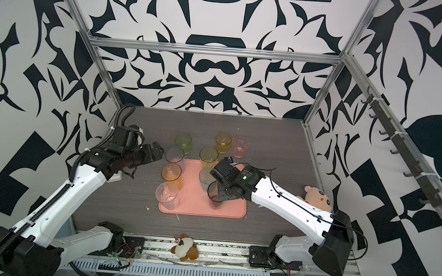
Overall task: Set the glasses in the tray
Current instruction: 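Carry the dark grey glass nearer the robot over the pink tray, then lower the dark grey glass onto the tray beside the teal glass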
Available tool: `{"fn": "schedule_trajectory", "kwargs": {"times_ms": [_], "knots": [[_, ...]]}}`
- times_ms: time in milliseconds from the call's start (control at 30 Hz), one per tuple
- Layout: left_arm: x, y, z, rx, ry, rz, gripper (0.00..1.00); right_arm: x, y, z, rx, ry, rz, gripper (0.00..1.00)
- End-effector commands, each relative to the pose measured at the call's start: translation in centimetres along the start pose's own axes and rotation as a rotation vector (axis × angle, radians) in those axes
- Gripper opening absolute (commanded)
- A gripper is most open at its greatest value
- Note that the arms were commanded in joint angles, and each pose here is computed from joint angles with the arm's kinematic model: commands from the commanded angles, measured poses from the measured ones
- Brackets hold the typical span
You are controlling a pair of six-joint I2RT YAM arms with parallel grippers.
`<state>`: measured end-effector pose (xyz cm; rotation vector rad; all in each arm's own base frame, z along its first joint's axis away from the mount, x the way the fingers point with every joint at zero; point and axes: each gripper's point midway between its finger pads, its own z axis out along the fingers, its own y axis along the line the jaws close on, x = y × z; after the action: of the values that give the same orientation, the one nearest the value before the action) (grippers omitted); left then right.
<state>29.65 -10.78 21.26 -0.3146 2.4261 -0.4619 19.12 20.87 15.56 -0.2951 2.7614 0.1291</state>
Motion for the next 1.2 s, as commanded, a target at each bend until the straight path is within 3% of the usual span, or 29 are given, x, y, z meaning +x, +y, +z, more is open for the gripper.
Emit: {"fn": "schedule_trajectory", "kwargs": {"times_ms": [0,567,1067,1167], "knots": [[0.5,0.0,-0.1,0.009,0.006,-0.006,1.0,-1.4,1.2,-0.6,-0.026,-0.068,0.025,0.0],[0.7,0.1,0.0,0.009,0.009,-0.007,1.0,-1.5,4.6,0.6,-0.05,-0.061,-0.019,0.0],[0.8,0.2,0.0,0.007,0.013,-0.007,0.99,-1.4,4.7,1.2,-0.03,-0.049,-0.016,0.0],[0.8,0.2,0.0,0.008,0.013,-0.008,0.99,-1.5,4.7,1.2,-0.027,-0.05,-0.014,0.05]]}}
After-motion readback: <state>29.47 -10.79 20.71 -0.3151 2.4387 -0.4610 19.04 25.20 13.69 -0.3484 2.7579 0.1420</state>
